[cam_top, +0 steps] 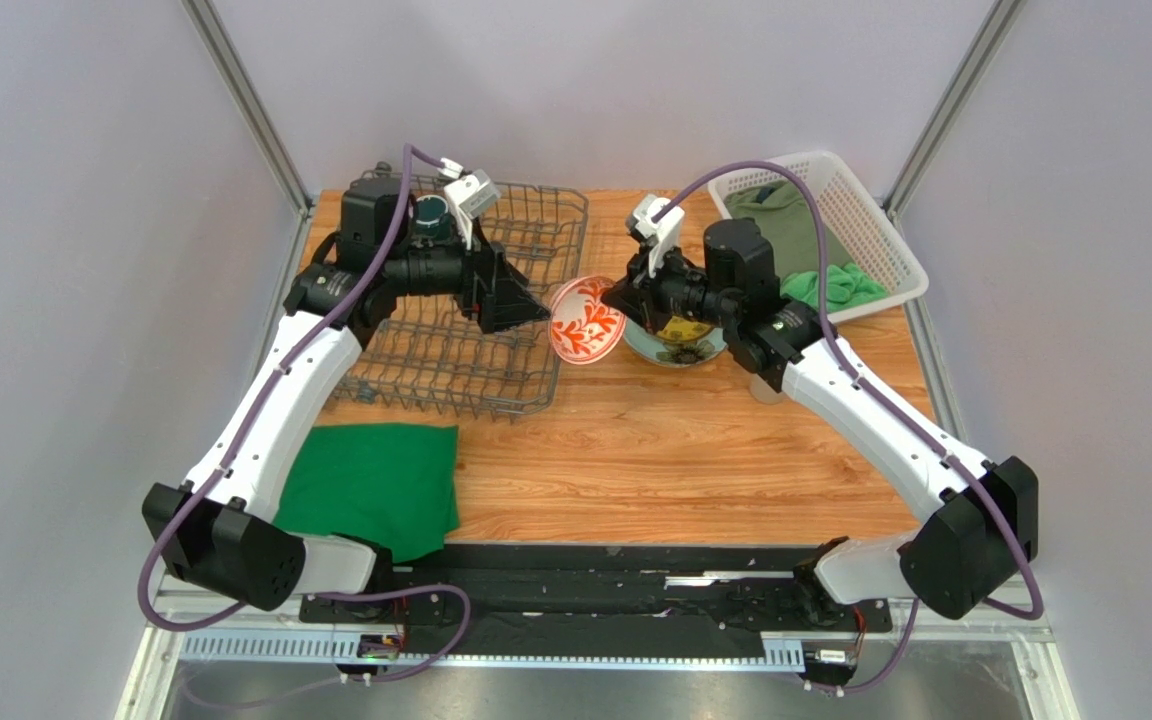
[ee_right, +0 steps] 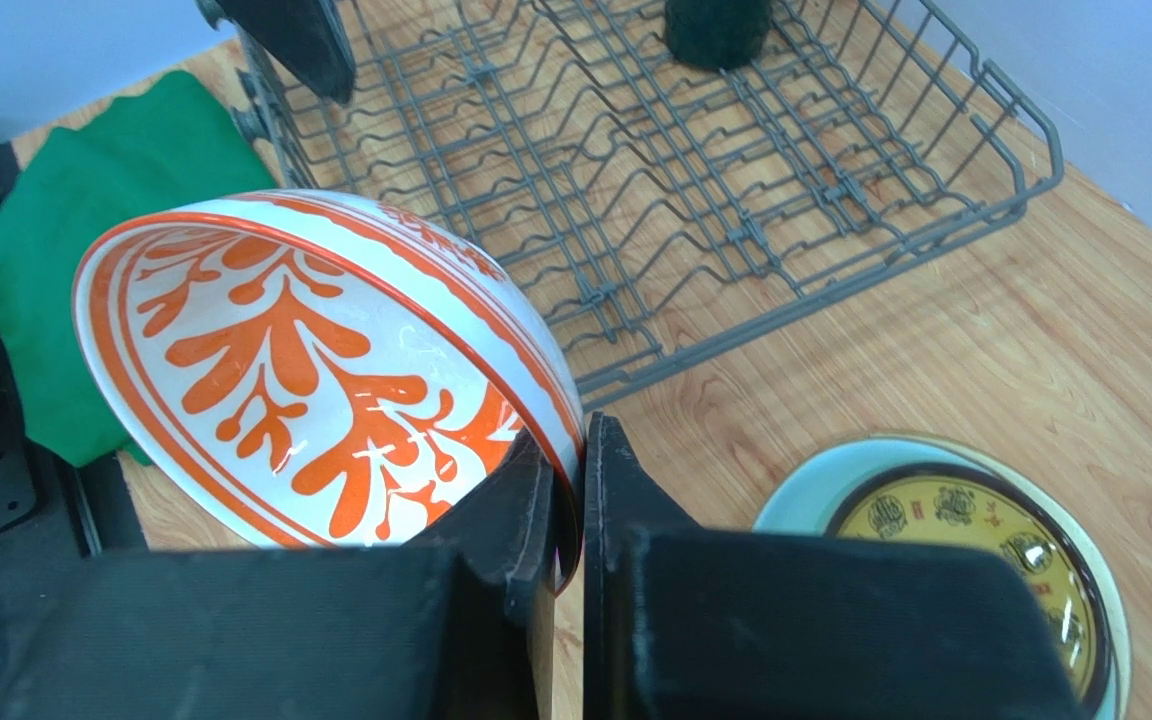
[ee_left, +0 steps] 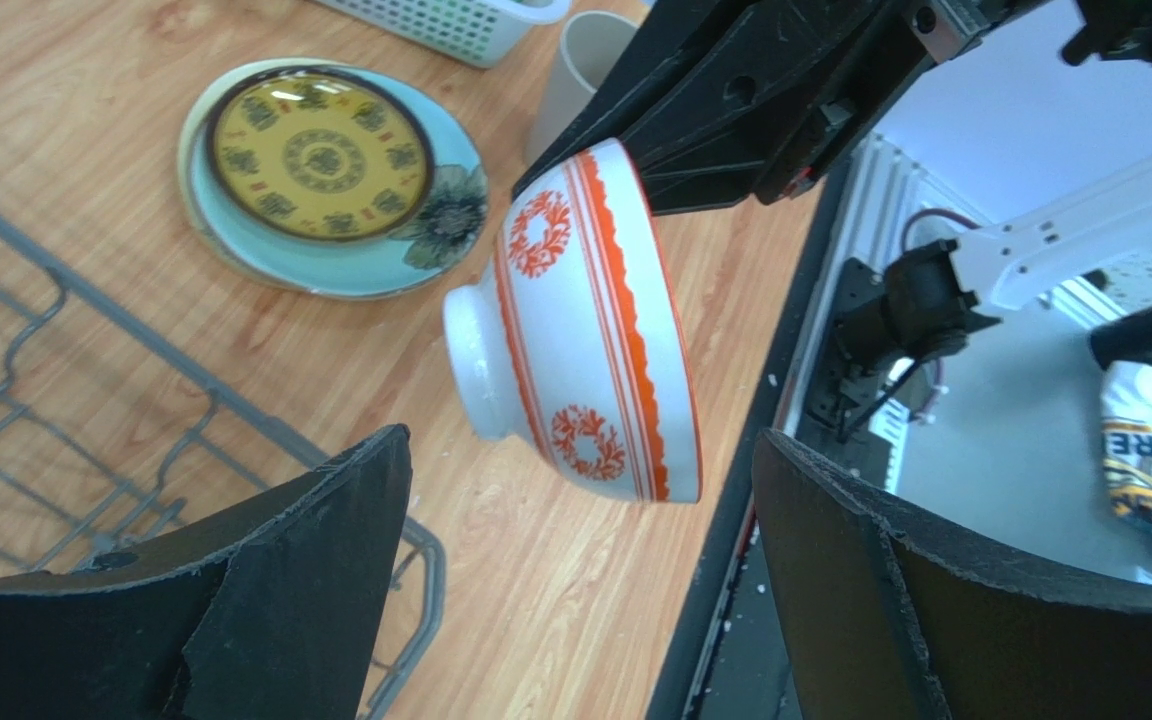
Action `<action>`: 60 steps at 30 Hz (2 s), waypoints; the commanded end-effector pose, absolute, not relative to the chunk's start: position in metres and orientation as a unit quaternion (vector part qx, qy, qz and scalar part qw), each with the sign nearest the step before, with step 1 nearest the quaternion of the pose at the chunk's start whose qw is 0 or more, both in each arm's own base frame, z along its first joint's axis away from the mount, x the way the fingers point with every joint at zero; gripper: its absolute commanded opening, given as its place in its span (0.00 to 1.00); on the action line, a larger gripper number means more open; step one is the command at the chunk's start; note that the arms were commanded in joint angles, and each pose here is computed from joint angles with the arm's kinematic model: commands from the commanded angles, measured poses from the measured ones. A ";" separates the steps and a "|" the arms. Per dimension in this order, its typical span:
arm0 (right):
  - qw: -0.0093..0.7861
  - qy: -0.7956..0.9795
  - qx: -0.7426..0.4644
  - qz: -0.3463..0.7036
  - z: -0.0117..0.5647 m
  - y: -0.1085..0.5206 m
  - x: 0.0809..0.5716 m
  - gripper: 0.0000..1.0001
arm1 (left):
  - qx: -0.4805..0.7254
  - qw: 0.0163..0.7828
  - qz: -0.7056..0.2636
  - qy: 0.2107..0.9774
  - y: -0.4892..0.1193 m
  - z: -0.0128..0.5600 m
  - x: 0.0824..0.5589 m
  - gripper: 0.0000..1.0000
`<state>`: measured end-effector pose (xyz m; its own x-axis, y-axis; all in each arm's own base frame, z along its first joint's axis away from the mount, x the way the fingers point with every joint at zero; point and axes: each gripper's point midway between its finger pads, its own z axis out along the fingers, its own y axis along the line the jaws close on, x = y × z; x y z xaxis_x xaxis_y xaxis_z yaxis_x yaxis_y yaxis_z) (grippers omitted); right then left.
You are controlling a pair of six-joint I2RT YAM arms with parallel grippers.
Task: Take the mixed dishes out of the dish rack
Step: Pick up the bowl from the dish rack, then place the bowl at the center of the board.
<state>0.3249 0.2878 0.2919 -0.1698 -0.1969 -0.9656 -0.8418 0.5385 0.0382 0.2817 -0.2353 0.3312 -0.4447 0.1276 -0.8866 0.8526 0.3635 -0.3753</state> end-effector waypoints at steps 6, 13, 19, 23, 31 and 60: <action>0.496 0.754 -0.372 0.217 0.267 0.247 0.333 0.00 | 0.347 0.449 -0.351 0.745 -0.204 0.331 0.294 0.91; 0.400 0.818 -0.377 0.170 0.212 0.213 0.331 0.00 | 0.356 0.433 -0.315 0.766 -0.193 0.309 0.298 0.91; 0.307 0.850 -0.400 0.155 0.162 0.194 0.314 0.00 | 0.357 0.406 -0.308 0.783 -0.191 0.286 0.301 0.89; 0.237 0.864 -0.415 0.157 0.130 0.187 0.296 0.00 | 0.359 0.393 -0.311 0.787 -0.192 0.278 0.301 0.89; 0.162 0.872 -0.440 0.139 0.092 0.170 0.281 0.00 | 0.363 0.374 -0.321 0.790 -0.194 0.269 0.299 0.88; 0.122 0.877 -0.450 0.115 0.070 0.114 0.322 0.00 | 0.366 0.350 -0.338 0.793 -0.198 0.259 0.298 0.86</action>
<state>0.3078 0.1121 0.0597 -0.5902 -0.7537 -0.2892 -0.8027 0.5859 0.1112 0.2980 -0.1975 0.2526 -0.5152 0.3398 -0.7868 0.7961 0.5297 -0.2926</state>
